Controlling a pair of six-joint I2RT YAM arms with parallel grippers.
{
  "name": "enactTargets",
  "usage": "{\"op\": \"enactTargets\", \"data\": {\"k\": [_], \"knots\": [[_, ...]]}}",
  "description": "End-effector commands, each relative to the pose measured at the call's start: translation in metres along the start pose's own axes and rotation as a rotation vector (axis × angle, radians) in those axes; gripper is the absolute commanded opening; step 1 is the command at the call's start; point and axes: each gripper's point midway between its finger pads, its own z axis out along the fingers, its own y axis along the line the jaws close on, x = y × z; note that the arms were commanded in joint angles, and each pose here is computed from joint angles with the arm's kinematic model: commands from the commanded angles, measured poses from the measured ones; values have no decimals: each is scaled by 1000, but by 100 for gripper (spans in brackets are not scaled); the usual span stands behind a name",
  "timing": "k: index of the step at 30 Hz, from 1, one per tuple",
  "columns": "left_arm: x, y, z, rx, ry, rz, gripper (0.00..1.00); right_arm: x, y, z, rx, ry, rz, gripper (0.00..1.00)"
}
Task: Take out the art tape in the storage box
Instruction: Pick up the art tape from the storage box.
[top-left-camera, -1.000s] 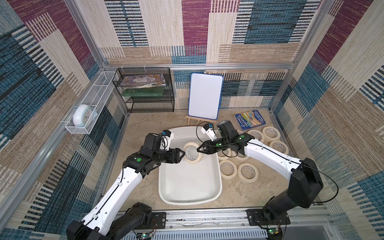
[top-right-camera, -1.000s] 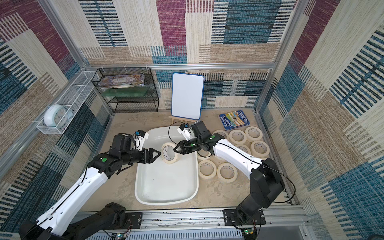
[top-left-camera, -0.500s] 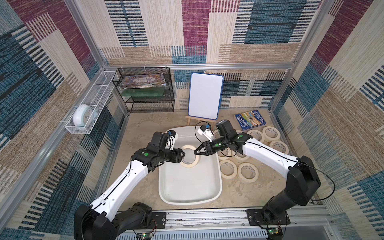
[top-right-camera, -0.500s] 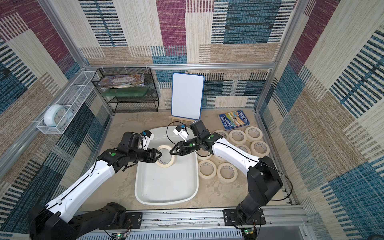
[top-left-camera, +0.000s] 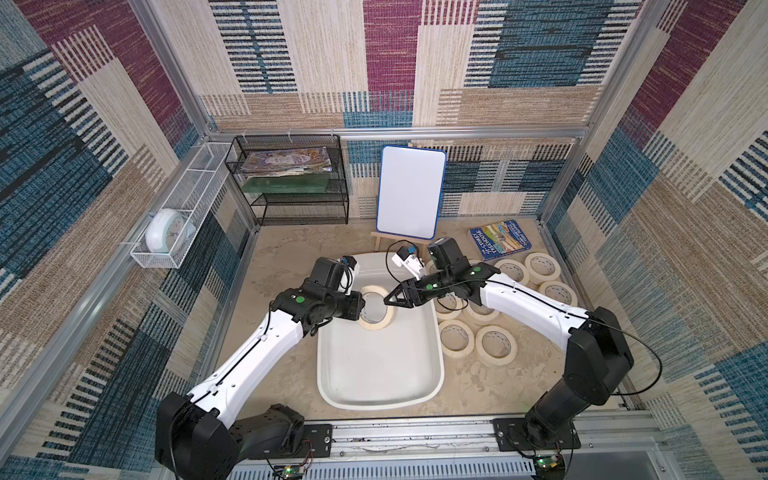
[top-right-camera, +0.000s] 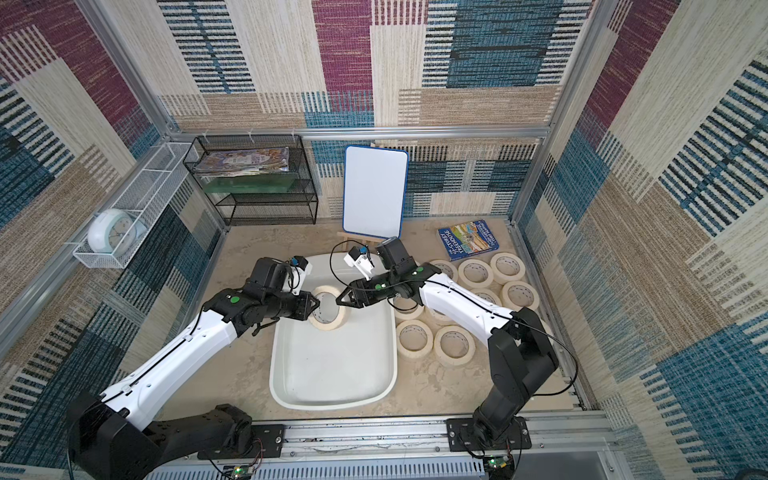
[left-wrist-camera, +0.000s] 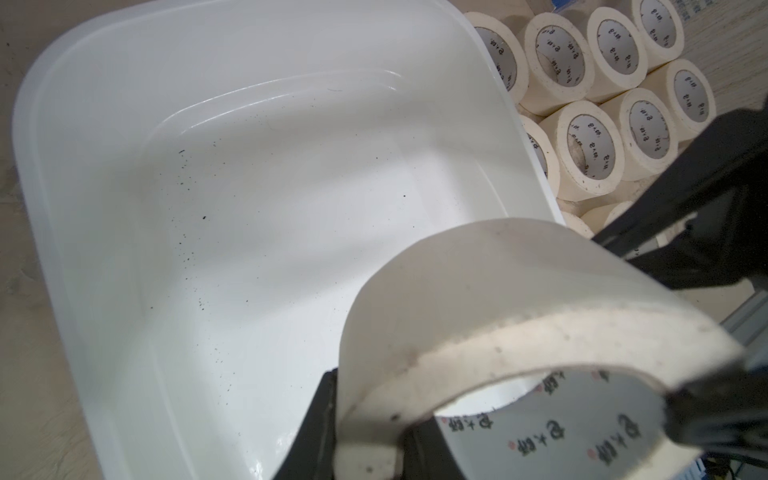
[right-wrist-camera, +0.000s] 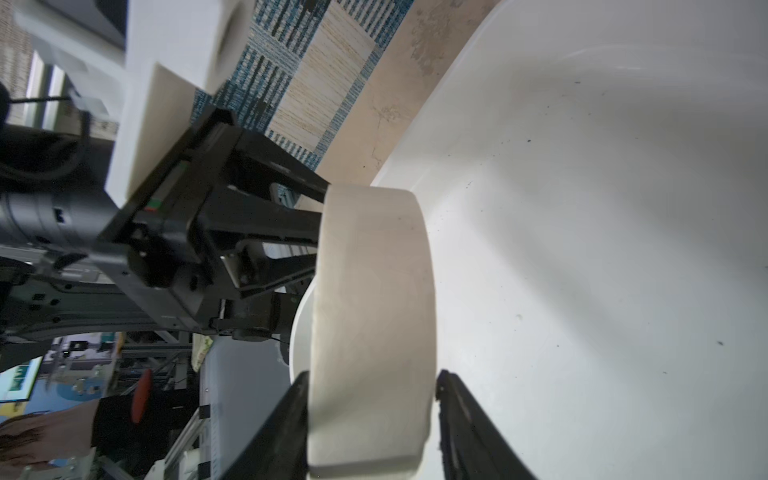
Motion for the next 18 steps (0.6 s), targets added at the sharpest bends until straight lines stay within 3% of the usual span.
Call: {"op": "enactTargets", "data": {"k": [1,4,7,11,18], "knots": [[-3,13,-1,-83,9,-25,0,3,-32,-11,256,4,-27,68],[0,20,2,-128,57,-35,0,0,-45,-19,448,-3,-52,72],[4,26,6,-173,101,-34,0,-3,-42,-15,530,2,-85,73],[9,28,15,-206,158,-22,0,-8,-32,1,567,14,-132,69],[4,26,16,-225,149,-17,0,-7,-24,30,530,45,-148,53]]}}
